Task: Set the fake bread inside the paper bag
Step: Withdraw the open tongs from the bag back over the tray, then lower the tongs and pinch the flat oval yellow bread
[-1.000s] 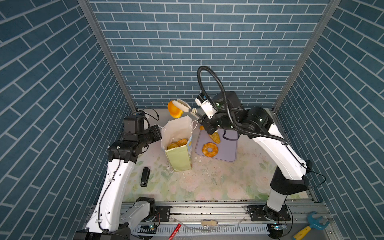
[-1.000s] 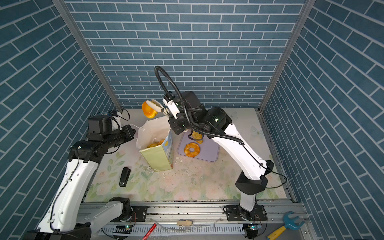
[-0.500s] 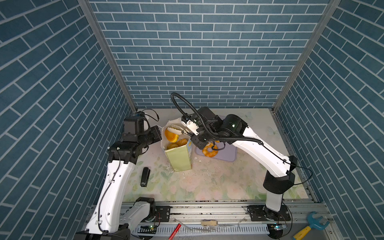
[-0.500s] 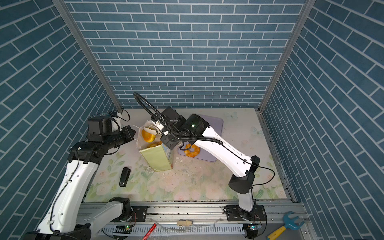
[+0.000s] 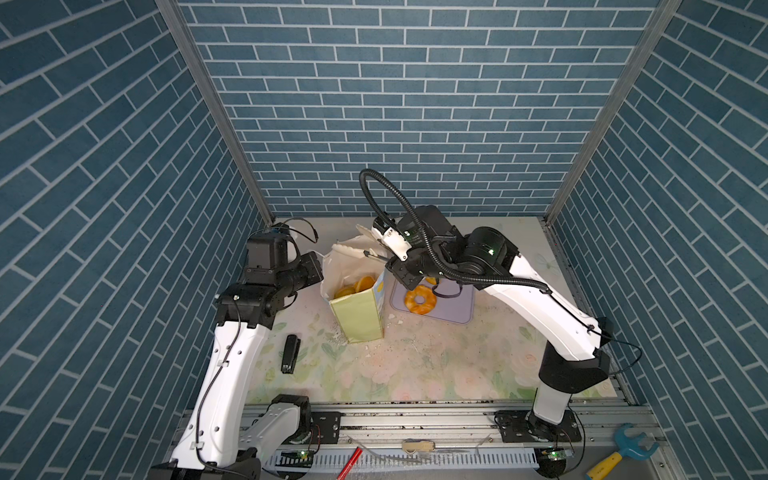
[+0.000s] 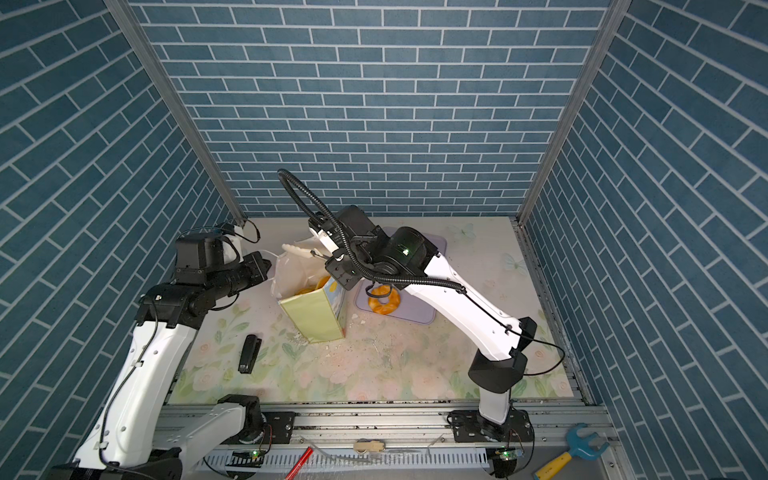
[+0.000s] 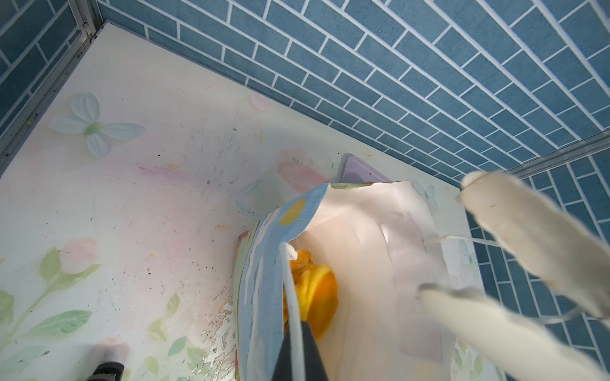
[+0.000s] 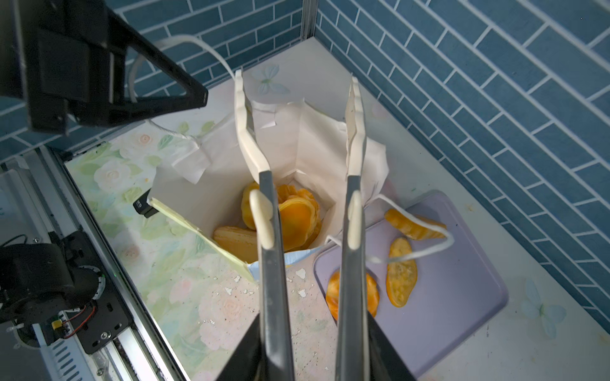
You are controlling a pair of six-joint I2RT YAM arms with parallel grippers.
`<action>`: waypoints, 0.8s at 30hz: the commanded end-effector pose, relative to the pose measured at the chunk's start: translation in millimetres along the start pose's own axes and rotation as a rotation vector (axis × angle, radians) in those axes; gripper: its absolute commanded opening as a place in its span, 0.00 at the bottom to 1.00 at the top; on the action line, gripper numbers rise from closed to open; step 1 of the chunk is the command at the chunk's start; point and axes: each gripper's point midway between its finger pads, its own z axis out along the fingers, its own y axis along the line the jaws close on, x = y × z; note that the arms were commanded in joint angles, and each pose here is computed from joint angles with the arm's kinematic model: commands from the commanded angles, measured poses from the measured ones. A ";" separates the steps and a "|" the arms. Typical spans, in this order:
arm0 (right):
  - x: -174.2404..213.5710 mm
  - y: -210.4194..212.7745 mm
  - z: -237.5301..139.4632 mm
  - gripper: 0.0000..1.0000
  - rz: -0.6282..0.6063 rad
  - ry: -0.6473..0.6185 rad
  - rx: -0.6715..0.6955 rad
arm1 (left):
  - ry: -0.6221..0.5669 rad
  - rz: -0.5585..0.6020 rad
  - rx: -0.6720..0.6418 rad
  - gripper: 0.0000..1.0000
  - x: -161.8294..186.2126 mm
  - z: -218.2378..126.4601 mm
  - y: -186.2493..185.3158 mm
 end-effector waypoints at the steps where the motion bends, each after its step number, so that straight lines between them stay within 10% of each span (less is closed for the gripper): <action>1: -30.5 -34.4 -43.9 0.43 0.042 -0.161 0.095 | -0.002 -0.001 0.003 0.00 1.5 0.3 1.5; 12: 37.5 -146.9 -61.5 0.45 0.264 -0.035 0.384 | -0.013 0.008 -0.006 0.00 -2.0 -3.3 1.3; 24: 167.6 -148.3 28.6 0.49 0.372 0.333 0.320 | -0.016 0.009 -0.010 0.00 -4.1 -3.8 1.1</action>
